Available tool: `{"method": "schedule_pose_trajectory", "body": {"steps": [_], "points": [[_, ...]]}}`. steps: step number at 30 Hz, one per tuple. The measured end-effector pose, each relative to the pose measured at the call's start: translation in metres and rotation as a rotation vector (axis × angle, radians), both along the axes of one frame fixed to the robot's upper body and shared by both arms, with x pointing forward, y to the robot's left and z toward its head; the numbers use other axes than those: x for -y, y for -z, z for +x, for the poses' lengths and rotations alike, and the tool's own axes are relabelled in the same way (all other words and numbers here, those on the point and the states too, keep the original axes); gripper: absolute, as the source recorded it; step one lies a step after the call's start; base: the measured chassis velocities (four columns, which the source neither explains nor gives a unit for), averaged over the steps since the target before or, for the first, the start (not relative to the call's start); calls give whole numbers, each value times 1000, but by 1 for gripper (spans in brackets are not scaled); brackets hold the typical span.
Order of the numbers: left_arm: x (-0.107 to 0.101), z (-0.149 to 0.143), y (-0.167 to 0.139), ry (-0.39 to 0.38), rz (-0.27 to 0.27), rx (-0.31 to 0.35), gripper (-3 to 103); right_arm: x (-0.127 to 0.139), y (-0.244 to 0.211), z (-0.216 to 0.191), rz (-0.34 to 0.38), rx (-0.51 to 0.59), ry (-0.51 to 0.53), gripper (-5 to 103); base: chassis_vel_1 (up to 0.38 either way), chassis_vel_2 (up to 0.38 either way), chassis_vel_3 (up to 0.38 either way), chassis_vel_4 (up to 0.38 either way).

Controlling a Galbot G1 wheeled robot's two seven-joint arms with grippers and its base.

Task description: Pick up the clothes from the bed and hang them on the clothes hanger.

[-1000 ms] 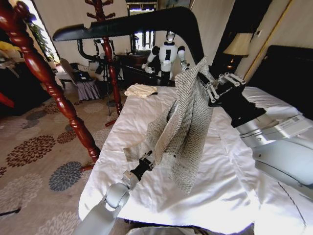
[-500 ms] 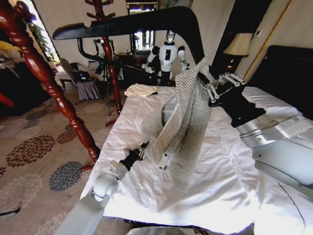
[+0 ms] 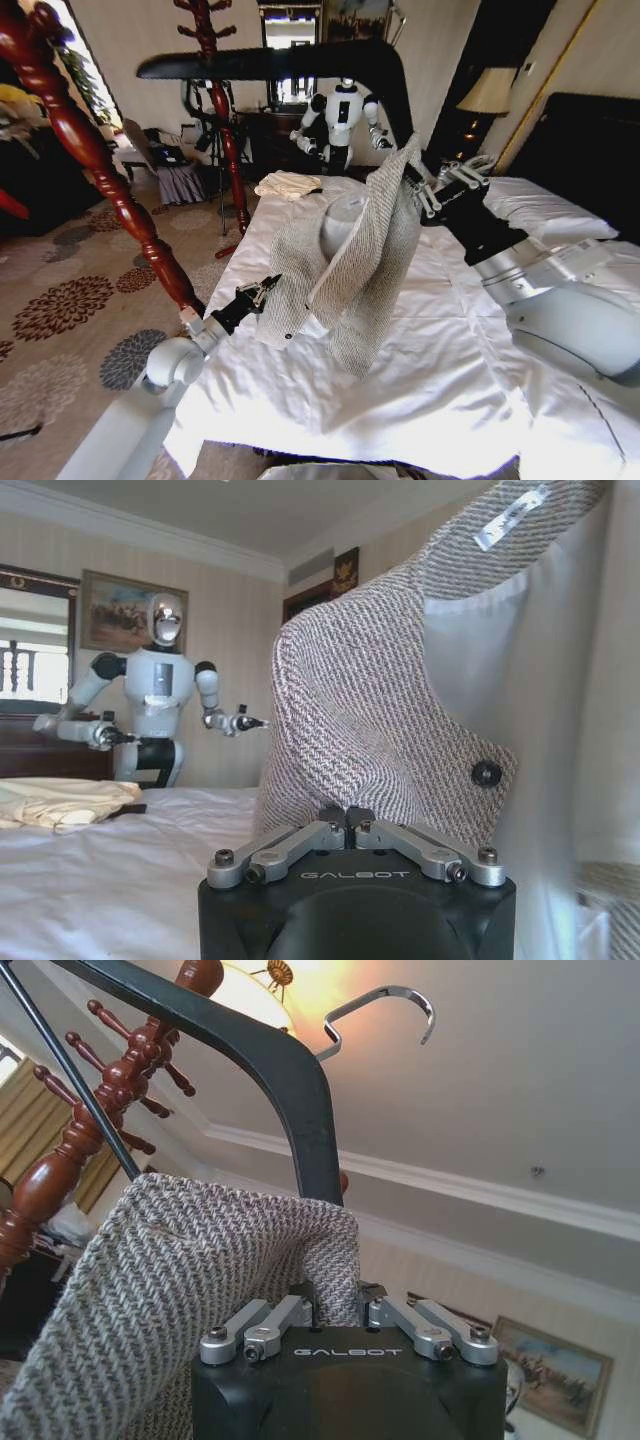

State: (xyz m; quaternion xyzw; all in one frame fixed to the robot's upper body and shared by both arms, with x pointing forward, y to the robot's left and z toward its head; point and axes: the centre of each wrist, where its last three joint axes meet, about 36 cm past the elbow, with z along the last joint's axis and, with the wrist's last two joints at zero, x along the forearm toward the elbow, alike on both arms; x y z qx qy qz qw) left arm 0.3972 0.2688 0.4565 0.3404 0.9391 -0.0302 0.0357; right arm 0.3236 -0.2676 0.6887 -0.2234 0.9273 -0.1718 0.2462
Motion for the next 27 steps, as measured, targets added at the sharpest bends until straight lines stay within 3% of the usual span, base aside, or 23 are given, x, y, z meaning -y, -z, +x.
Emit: {"method": "schedule_pose_trajectory", "body": {"steps": [6, 10, 15, 17, 19, 21, 23, 24, 27], "points": [[9, 6, 8, -133, 18, 22, 5, -1, 5, 0, 12, -28, -38, 19, 0, 0, 0, 0], [3, -5, -1, -169, 80, 108, 26, -1, 3, 0, 4, -14, -39, 19, 0, 0, 0, 0], [4, -16, -17, -165, 96, 162, 37, -1, 2, -1, -1, -7, -39, 19, 0, 0, 0, 0], [10, -30, -32, -147, 70, 180, 48, -1, 1, -1, 0, -3, -39, 19, 0, 0, 0, 0], [20, -41, -38, -114, 41, 170, 59, 0, 0, -1, 2, 2, -47, 19, 0, 0, 0, 0], [23, -43, -38, -102, 34, 164, 59, 0, 0, -1, 4, 4, -52, 19, 0, 0, 0, 0], [36, -48, -31, -60, 21, 124, 70, 0, -1, -1, 8, 10, -81, 19, 0, 0, 0, 0], [36, -48, -31, -60, 21, 124, 70, 0, -1, -1, 8, 10, -81, 19, 0, 0, 0, 0], [56, -46, -11, -4, 44, 66, 86, -1, -2, -1, 18, 10, -108, 19, 0, 0, 0, 0]]}}
